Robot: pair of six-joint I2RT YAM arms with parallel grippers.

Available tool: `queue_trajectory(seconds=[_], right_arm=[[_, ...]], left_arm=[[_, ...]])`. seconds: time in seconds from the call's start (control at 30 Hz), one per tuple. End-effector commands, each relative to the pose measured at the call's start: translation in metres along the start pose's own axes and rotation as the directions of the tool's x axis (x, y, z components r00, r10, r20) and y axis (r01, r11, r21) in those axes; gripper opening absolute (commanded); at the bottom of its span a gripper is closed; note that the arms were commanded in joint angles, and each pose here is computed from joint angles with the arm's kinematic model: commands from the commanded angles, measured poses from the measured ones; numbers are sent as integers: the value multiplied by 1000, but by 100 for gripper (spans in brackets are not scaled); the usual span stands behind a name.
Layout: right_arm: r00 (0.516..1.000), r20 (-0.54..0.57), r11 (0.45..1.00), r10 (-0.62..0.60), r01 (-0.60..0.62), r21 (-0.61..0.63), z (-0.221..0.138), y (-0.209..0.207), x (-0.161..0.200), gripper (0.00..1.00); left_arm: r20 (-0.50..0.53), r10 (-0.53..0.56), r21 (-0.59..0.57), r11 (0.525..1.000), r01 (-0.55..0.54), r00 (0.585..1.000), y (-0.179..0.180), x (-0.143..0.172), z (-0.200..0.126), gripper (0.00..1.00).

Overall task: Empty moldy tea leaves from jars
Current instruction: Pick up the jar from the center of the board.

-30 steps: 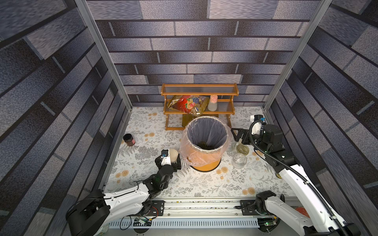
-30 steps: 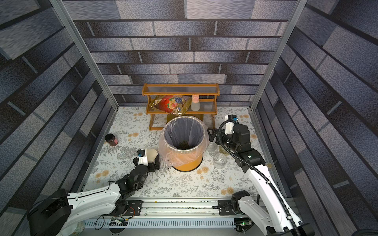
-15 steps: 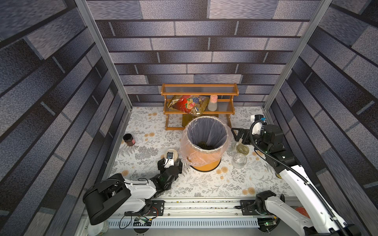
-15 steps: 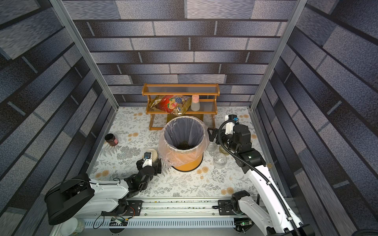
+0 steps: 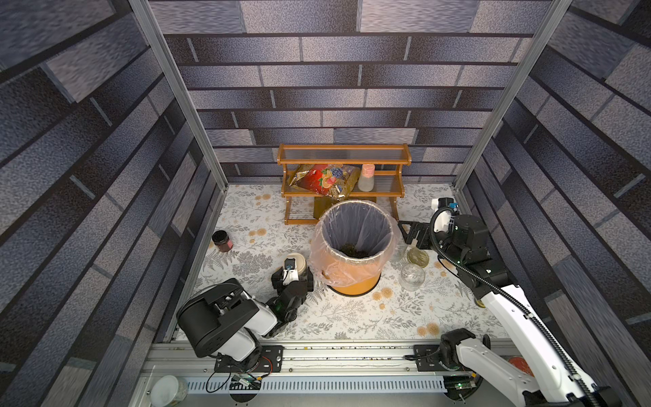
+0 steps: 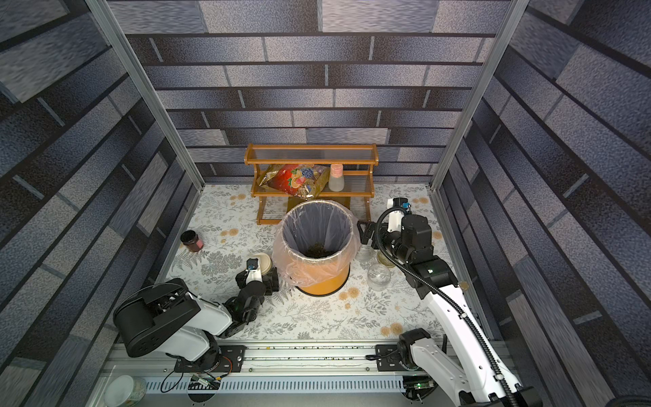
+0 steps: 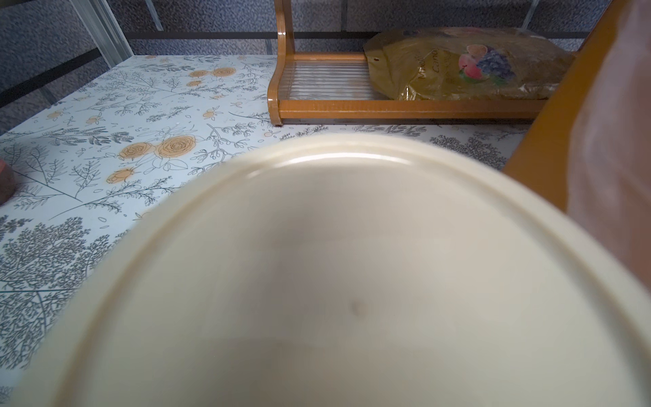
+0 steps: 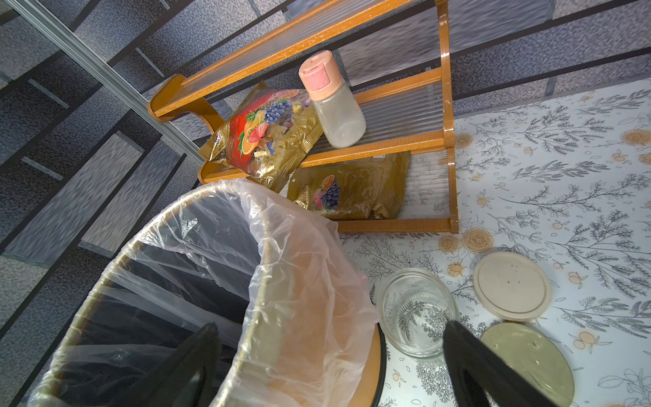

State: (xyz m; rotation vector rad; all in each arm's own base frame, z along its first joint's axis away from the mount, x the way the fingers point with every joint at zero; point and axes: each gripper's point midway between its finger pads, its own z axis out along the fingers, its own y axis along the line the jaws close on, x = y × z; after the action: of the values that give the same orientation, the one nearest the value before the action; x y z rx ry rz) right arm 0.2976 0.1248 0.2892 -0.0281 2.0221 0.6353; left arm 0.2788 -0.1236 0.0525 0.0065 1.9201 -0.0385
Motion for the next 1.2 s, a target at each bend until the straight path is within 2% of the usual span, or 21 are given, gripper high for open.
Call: queue_trajectory(seconds=[0.0, 0.17, 0.37, 0.5, 0.6, 0.73, 0.9, 0.97, 1.1, 1.17], right_arm=[[1000, 17, 1000, -16, 16, -21, -7, 7, -9, 100], [1000, 15, 999, -17, 18, -26, -7, 9, -10, 100], [1000, 16, 999, -21, 22, -33, -9, 11, -12, 100], [1000, 17, 999, -26, 27, -41, -10, 13, -14, 100], [1000, 14, 999, -28, 28, -39, -10, 13, -13, 100], [999, 27, 998, -33, 34, -49, -12, 16, -18, 100], [998, 38, 997, -45, 47, -58, -18, 23, -29, 100], [998, 34, 996, -51, 54, -69, -18, 26, -31, 100], [999, 11, 994, -46, 47, -97, -15, 31, -30, 100], [998, 38, 990, -52, 56, -129, -21, 42, -44, 100]], left_arm=[[32, -1, 31, 1000, 0, 999, -6, -10, 3, 99], [36, 14, 37, 999, -15, 999, -7, -10, 6, 90], [39, 34, 49, 998, -36, 999, -11, -10, 6, 75], [40, 45, 54, 997, -47, 998, -13, -15, 5, 61], [30, 56, 59, 997, -58, 998, -16, -19, 3, 57], [16, 53, 60, 997, -54, 998, -16, -27, -2, 56], [14, -5, 93, 996, 4, 1000, -12, -37, -16, 54], [-19, -10, 81, 997, 12, 1000, -8, -40, -20, 53], [-27, -51, 91, 994, 54, 998, -1, -60, -33, 52], [-20, -75, 100, 992, 77, 997, 3, -71, -42, 52]])
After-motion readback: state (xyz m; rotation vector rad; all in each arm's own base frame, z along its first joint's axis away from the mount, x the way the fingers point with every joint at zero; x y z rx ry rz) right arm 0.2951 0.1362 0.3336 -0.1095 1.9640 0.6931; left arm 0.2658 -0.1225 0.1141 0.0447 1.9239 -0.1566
